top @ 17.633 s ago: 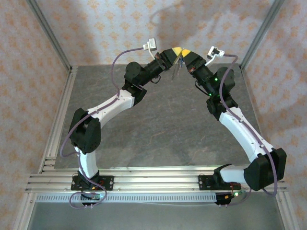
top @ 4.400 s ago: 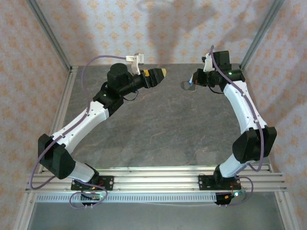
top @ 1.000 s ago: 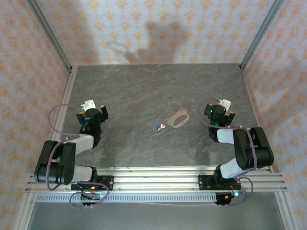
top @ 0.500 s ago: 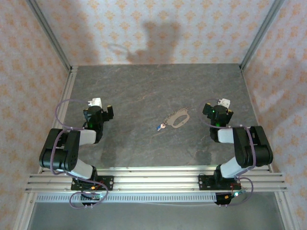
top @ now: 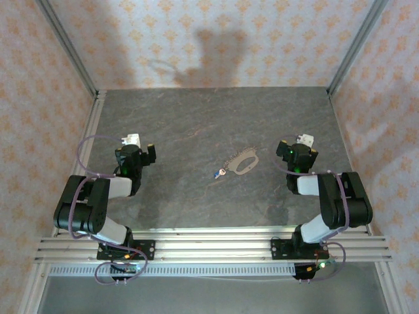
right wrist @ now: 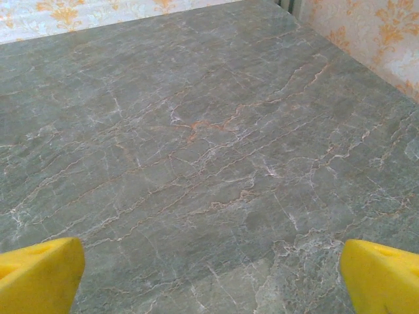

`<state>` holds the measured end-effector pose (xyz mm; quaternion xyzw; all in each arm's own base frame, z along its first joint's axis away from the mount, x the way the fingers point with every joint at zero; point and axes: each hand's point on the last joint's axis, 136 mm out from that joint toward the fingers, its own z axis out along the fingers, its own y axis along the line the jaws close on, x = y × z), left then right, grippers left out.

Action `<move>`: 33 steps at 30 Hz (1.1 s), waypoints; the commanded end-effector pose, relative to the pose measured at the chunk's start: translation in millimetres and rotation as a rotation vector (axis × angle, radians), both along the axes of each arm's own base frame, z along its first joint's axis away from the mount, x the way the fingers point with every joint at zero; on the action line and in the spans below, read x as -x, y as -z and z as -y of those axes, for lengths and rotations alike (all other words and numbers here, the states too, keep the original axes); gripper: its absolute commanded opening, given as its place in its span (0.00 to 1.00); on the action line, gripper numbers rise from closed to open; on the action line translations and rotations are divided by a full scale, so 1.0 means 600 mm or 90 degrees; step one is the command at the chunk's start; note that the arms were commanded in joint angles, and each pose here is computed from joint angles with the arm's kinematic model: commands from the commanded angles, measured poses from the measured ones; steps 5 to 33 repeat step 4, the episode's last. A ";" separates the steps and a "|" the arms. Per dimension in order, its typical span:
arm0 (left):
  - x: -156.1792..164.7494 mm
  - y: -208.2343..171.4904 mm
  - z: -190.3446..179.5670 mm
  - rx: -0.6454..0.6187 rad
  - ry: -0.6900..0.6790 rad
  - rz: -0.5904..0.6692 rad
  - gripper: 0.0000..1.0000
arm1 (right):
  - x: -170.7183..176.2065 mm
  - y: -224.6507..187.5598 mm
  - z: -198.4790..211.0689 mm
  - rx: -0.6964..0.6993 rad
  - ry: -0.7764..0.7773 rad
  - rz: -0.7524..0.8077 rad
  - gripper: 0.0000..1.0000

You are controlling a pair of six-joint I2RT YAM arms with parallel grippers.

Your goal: Put the keys on the keyring

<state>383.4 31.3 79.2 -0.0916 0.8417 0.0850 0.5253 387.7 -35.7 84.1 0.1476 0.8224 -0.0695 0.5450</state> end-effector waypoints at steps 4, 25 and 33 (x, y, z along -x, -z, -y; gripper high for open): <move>-0.014 -0.024 0.002 -0.015 0.004 0.029 1.00 | -0.004 -0.012 0.000 0.000 -0.007 0.019 0.99; -0.014 -0.024 0.002 -0.015 0.004 0.029 1.00 | -0.004 -0.012 0.000 0.000 -0.007 0.019 0.99; -0.014 -0.024 0.002 -0.015 0.004 0.029 1.00 | -0.004 -0.012 0.000 0.000 -0.007 0.019 0.99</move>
